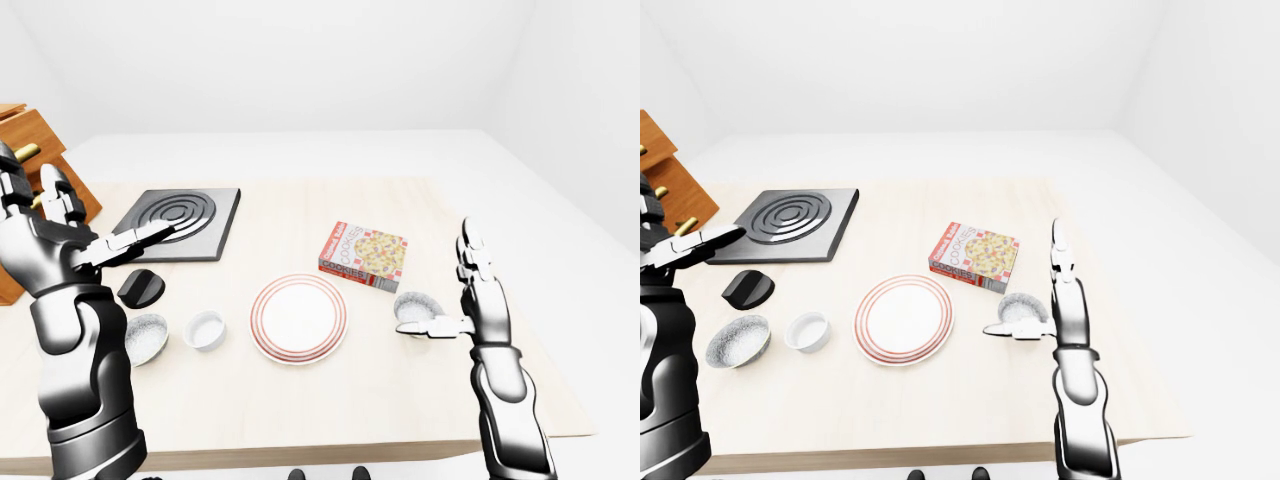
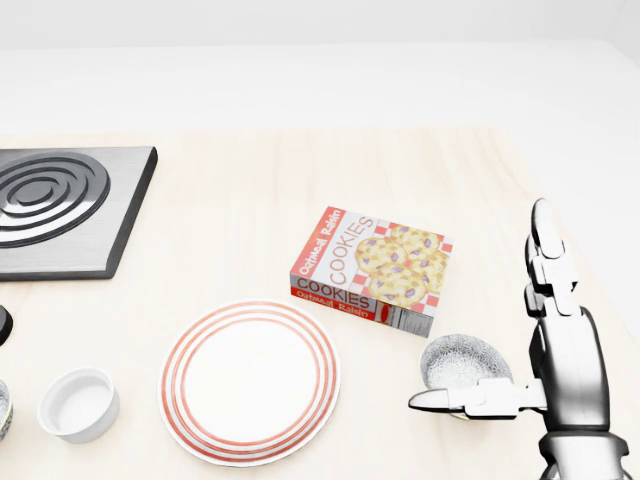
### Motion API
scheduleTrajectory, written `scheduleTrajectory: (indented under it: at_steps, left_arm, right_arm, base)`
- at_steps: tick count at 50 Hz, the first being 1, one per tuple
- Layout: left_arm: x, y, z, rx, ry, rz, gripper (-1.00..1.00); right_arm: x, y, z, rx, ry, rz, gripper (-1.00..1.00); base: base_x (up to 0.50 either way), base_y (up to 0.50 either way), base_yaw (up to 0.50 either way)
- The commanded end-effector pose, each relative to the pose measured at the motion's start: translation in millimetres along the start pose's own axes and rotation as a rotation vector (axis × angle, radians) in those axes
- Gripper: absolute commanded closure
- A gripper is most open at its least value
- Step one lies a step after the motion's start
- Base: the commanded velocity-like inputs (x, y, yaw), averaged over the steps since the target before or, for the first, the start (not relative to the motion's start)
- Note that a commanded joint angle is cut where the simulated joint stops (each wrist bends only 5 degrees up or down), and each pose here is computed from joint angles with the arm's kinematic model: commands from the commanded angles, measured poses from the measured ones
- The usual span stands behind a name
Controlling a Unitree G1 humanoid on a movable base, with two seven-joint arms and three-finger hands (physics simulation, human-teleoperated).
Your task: Pick the akita bowl next to the plate and place it on the plate.
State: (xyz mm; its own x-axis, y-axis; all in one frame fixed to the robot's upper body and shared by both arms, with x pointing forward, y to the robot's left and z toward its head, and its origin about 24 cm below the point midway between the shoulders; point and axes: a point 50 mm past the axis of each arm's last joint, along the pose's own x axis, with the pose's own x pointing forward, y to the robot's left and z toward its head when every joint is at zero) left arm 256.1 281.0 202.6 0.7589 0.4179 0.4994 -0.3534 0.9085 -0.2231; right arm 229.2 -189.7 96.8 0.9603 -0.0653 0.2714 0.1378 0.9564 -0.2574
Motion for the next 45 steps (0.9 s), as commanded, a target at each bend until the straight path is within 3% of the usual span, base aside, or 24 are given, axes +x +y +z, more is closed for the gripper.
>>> scheduleTrajectory:
  at_steps: [1, 10, 14, 15, 17, 30, 45]
  left_arm:
    - [-1.1, 0.5, -0.1, -0.003, 0.001, 0.002, -1.00]
    - [-0.8, 1.7, 0.3, -0.006, 0.001, 0.007, -1.00]
    - [-0.8, 1.7, 0.4, -0.006, 0.001, 0.007, -1.00]
    - [-1.0, 2.1, -1.1, -0.004, 0.007, 0.007, -1.00]
    - [-0.8, 2.5, -1.4, -0.005, 0.008, 0.008, -1.00]
    - [-1.0, 3.3, -4.2, 0.000, 0.020, 0.011, -1.00]
    - [-0.9, 5.1, -12.1, 0.012, 0.052, 0.015, -1.00]
  right_arm:
    - [-7.4, -13.5, 15.5, -0.129, -0.050, -0.010, -1.00]
    - [-10.0, -29.6, 19.0, -0.332, -0.035, 0.015, -1.00]
    - [-10.1, -29.8, 18.7, -0.332, -0.031, 0.015, -1.00]
    - [-13.3, -35.3, 15.8, -0.429, -0.003, 0.033, -1.00]
    - [-16.0, -39.9, 14.8, -0.482, 0.020, 0.042, -1.00]
    - [-30.2, -49.1, 12.0, -0.583, 0.110, 0.075, -1.00]
    - [-49.8, -53.5, -2.6, -0.686, 0.244, 0.041, -1.00]
  base:
    - [0.00, 0.00, 0.00]
    - [0.00, 0.00, 0.00]
    - [0.00, 0.00, 0.00]
    - [0.00, 0.00, 0.00]
    - [0.00, 0.00, 0.00]
    - [0.00, 0.00, 0.00]
    - [0.00, 0.00, 0.00]
